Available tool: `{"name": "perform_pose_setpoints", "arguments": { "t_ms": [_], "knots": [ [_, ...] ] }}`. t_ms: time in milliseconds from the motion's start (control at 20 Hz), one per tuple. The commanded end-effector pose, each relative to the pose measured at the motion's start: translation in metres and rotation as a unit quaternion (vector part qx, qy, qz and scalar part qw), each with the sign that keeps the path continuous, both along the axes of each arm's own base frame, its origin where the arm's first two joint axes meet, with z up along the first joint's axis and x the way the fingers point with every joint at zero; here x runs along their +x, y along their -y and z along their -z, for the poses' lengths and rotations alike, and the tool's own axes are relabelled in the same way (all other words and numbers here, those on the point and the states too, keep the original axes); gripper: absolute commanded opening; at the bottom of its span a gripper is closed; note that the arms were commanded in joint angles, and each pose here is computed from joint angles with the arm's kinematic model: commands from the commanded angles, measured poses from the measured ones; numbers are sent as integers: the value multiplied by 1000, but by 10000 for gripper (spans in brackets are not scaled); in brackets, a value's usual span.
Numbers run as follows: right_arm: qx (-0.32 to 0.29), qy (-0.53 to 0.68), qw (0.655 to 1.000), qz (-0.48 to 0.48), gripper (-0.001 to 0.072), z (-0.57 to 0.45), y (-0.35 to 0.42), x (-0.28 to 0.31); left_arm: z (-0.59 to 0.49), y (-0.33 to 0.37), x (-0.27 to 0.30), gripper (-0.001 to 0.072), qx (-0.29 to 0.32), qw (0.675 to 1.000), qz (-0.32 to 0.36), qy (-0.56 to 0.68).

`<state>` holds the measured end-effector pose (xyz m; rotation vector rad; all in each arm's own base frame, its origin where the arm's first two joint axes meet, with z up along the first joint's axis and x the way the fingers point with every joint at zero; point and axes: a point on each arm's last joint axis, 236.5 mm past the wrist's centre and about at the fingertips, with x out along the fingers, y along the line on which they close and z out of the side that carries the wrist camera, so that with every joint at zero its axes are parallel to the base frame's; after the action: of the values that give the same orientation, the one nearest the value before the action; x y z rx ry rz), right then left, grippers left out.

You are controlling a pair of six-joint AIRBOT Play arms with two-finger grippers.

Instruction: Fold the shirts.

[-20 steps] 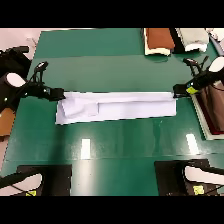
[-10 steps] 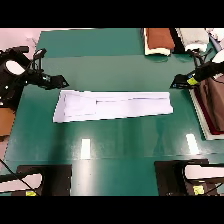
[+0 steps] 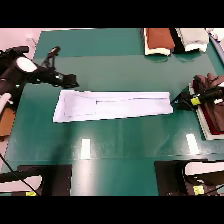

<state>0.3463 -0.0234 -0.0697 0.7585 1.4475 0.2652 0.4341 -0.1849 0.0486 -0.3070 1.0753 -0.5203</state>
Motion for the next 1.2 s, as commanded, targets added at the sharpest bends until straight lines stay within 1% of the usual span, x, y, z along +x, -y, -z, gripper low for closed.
{"name": "perform_pose_setpoints", "arguments": {
  "t_ms": [0, 50, 100, 150, 200, 250, 400, 600, 800, 950, 1150],
  "knots": [
    [69, 13, 997, 12, 514, 16, -31, 10, 17, 59, -8, 25, -13, 1000, 19, -7],
    [71, 16, 997, 4, 426, 19, -41, 16, 28, 77, -14, 25, -12, 999, 31, -16],
    [68, 21, 997, -9, 358, 19, -50, 23, 39, 93, -20, 25, -9, 999, 45, -20],
    [63, 32, 997, -24, 213, 16, -58, 31, 49, 109, -24, 25, -7, 998, 55, -21],
    [56, 51, 996, -41, 50, 6, -63, 40, 58, 121, -27, 25, -5, 998, 64, -24],
    [49, 72, 995, -51, 21, -7, -66, 50, 67, 133, -30, 25, -2, 997, 75, -30],
    [23, 158, 984, -77, 20, -75, -69, 78, 84, 157, -30, 25, 2, 994, 97, -41],
    [6, 246, 963, -109, 20, -173, -102, 91, 100, 174, -21, 25, 0, 994, 99, -50],
    [14, 302, 939, -162, 20, -239, -161, 85, 112, 185, -18, 25, -20, 993, 90, -72],
    [23, 339, 919, -200, 20, -273, -204, 78, 117, 183, -18, 25, -13, 993, 92, -72],
    [37, 373, 899, -226, 20, -305, -245, 67, 118, 179, -17, 25, -5, 993, 95, -70]
  ]
}}
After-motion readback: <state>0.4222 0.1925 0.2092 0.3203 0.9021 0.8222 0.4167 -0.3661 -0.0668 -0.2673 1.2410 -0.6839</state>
